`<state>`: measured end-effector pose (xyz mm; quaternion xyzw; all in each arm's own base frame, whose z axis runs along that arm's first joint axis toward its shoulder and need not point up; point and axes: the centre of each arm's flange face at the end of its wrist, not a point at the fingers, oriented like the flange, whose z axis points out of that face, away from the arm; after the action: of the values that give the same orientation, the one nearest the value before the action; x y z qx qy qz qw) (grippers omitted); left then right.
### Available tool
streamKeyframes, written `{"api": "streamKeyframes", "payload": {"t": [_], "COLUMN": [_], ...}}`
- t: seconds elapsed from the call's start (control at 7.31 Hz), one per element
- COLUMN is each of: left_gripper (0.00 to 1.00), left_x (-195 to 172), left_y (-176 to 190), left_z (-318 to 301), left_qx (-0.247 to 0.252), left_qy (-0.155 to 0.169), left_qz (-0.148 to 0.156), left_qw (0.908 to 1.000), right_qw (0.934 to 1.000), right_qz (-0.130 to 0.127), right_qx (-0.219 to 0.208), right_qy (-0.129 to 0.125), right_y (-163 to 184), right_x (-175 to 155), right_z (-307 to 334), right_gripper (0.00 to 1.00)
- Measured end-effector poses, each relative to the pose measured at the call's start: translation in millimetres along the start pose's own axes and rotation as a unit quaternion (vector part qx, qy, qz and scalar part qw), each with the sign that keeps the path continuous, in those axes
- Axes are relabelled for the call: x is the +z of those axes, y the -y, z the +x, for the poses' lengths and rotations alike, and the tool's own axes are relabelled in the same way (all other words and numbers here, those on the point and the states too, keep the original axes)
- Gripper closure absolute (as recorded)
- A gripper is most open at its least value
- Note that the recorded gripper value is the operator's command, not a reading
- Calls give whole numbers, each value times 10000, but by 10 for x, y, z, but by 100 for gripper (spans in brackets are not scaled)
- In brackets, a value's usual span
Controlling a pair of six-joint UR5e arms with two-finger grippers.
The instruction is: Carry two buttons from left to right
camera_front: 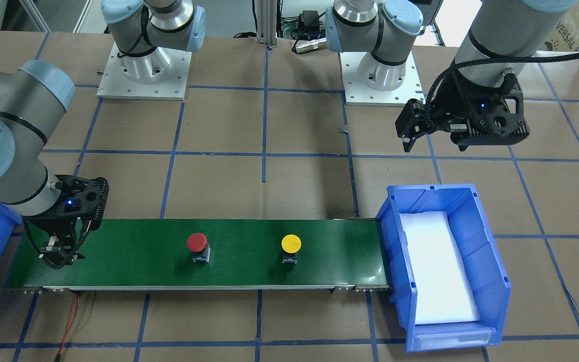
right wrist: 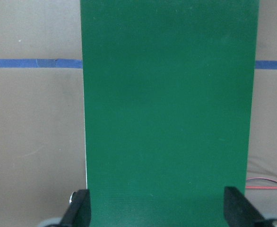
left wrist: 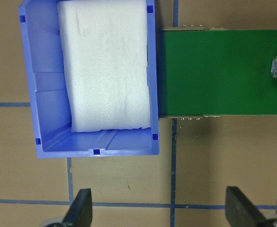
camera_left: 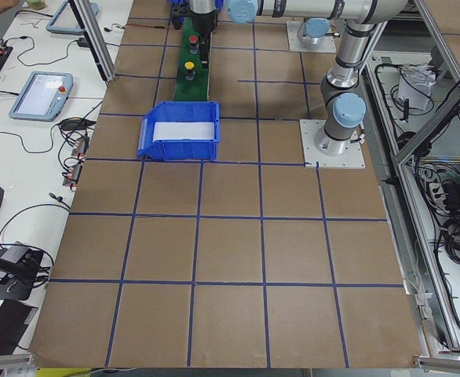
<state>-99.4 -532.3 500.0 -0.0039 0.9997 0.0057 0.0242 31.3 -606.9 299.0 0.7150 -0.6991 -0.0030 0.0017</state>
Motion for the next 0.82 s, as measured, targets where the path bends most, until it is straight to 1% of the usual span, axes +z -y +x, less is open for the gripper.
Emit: {"api": "streamKeyframes", "payload": {"t": [0.82], "left_gripper": [0], "left_x": [-10], "left_y": [-2], "left_z": [-1], "left_qx": [-9], "left_qy": [5], "left_qz": [27], "left_qw": [10000], "right_qw": [10000], "right_qz": [6], "right_qx": [-23], "right_qy": [-40], "right_y": [22], "right_x": [14], "right_z": [61], "right_gripper": [3]}}
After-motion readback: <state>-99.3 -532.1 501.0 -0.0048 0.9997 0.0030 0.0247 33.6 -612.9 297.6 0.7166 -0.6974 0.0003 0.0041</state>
